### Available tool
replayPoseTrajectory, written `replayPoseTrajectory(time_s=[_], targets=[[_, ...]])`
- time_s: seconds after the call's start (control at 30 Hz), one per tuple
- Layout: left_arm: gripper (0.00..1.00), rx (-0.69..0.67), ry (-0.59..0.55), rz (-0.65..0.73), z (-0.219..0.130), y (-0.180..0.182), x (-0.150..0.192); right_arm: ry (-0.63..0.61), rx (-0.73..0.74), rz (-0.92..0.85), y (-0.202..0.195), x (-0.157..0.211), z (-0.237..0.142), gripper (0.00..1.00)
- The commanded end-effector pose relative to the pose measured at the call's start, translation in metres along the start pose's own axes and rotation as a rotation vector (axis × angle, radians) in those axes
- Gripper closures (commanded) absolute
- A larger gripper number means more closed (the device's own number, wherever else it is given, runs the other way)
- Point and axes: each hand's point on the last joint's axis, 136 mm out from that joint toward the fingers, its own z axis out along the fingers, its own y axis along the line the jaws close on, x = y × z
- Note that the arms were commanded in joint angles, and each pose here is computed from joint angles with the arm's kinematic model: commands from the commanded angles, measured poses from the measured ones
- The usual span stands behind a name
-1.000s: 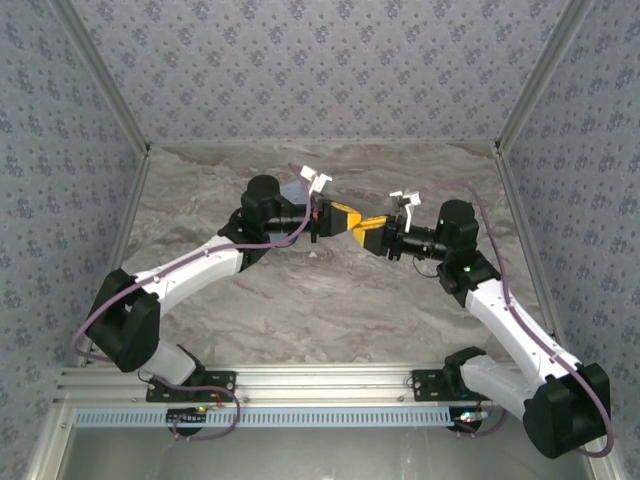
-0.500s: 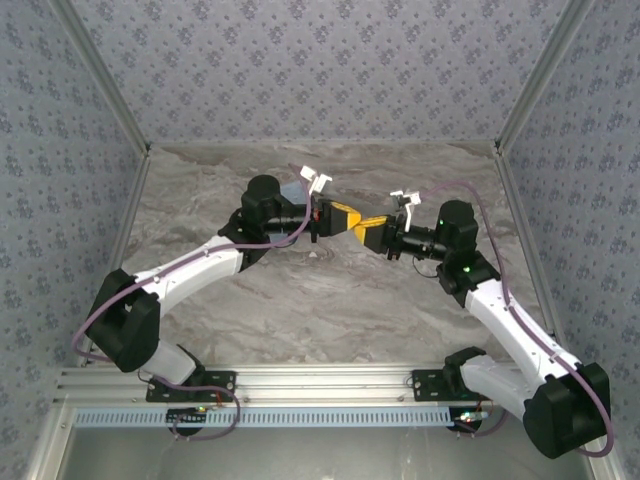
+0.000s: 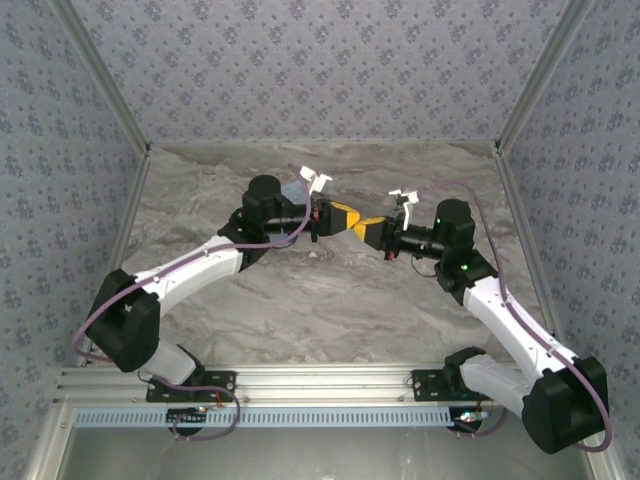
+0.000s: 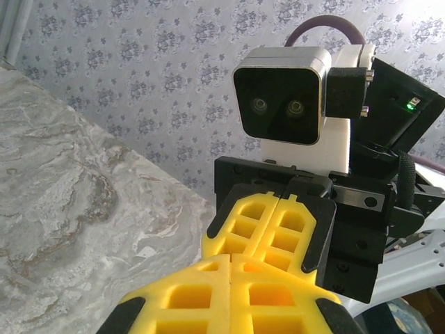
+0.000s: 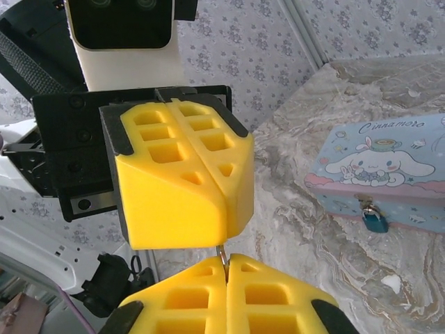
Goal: Unlock the padlock with the key
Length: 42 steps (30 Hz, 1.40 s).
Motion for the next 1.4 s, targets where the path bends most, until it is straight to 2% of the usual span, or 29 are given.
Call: replayPoseTrajectory(time_s=[0.0,0.13,0.23,0.43,0.6,0.87,1.0,1.37], targets=[[0.99,0.031,-0.058,0.086,-0.011,-0.024,-0.021,0.014,0.053,0.012,-0.009,0.003,0.001,1.0],[0.58,-0.031,-0.096,0.084,-0.022,-0.016,-0.031,0.044,0.105,0.038,-0.021,0.016,-0.002,1.0],[0.43,-0.159,-0.127,0.058,-0.038,0.007,-0.037,0.079,0.147,0.051,-0.029,0.027,-0.004,1.0],[0.22,-0.51,-0.117,-0.06,-0.078,0.086,-0.025,0.12,0.216,0.067,-0.041,0.046,-0.013,1.0],[0.19,-0.736,-0.025,-0.192,-0.096,0.159,-0.001,0.148,0.272,0.079,-0.046,0.059,-0.022,1.0],[0.2,-0.887,0.2,-0.256,-0.075,0.234,0.034,0.157,0.322,0.092,-0.05,0.066,-0.03,1.0],[0.19,-0.988,0.303,-0.228,-0.069,0.251,0.044,0.159,0.341,0.098,-0.052,0.068,-0.034,1.0],[0.2,-1.05,0.447,-0.258,-0.059,0.274,0.073,0.157,0.366,0.107,-0.056,0.072,-0.038,1.0]])
